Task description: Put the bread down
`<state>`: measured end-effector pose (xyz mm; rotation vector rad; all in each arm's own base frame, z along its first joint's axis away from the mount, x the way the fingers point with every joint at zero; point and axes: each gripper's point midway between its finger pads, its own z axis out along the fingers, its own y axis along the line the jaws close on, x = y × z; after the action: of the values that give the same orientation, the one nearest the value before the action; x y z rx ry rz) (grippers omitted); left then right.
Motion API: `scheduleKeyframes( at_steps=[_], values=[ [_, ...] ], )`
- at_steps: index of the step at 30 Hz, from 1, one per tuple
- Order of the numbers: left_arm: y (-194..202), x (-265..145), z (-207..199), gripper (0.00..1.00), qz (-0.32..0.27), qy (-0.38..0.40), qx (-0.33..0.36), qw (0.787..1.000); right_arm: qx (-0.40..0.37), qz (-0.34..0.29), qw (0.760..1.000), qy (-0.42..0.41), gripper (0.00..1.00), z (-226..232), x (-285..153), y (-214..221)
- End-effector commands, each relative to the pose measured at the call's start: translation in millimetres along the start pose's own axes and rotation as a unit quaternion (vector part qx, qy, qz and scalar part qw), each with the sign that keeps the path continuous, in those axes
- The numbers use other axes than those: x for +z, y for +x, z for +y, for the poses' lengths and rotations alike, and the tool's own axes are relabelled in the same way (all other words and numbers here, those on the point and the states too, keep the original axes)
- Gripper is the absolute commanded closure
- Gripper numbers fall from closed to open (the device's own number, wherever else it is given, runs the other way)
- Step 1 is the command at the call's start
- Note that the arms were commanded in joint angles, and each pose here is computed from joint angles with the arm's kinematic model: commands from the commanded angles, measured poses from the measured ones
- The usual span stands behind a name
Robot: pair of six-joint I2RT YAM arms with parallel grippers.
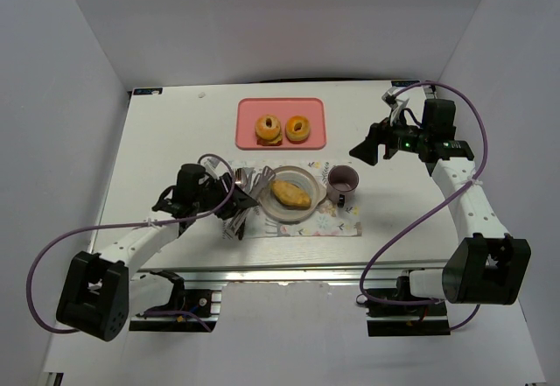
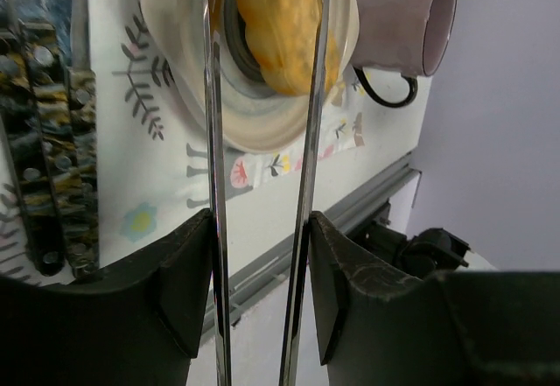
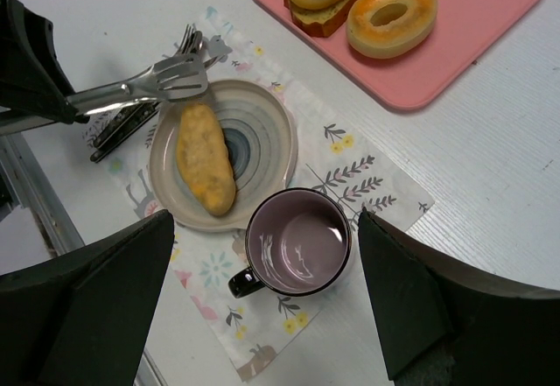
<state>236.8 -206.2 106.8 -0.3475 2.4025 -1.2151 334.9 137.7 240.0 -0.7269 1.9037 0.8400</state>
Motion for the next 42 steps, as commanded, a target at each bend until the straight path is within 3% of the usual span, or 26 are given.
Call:
scheduleKeyframes(
  at_steps=[1, 9, 12, 16, 18, 26, 29, 37, 42],
  values=[
    [-22, -11, -6, 0.45, -0.03, -0.029, 0.04, 0.998, -0.012, -0.008, 1.0, -0.013, 0.11, 7, -3, -4],
    [-70, -36, -7, 0.49, -0.086, -0.091, 0.082, 0.989, -0.014, -0.009, 1.0, -0.015, 0.1, 8, -4, -5],
    [-92, -56, 10, 0.5, -0.111, -0.166, 0.113, 0.973, -0.015, -0.009, 1.0, -0.016, 0.11, 8, -3, -5],
    [-122, -92, 61, 0.5, -0.13, -0.339, 0.143, 0.921, -0.013, -0.01, 1.0, -0.021, 0.11, 9, -3, -5],
    [-134, -100, 75, 0.49, -0.131, -0.384, 0.165, 0.899, -0.014, -0.01, 1.0, -0.021, 0.11, 9, -3, -5],
    [-175, -107, 112, 0.44, -0.174, -0.458, 0.267, 0.83, -0.016, -0.012, 1.0, -0.023, 0.11, 11, -4, -7],
    [-177, -101, 135, 0.42, -0.176, -0.465, 0.259, 0.828, -0.017, -0.013, 0.999, -0.024, 0.11, 12, -5, -8],
    [-162, -70, 178, 0.4, -0.119, -0.439, 0.212, 0.865, -0.02, -0.011, 0.999, -0.024, 0.11, 13, -5, -9],
    [-155, -66, 197, 0.37, -0.091, -0.441, 0.177, 0.875, -0.022, -0.011, 0.999, -0.024, 0.11, 13, -7, -10]
  ],
)
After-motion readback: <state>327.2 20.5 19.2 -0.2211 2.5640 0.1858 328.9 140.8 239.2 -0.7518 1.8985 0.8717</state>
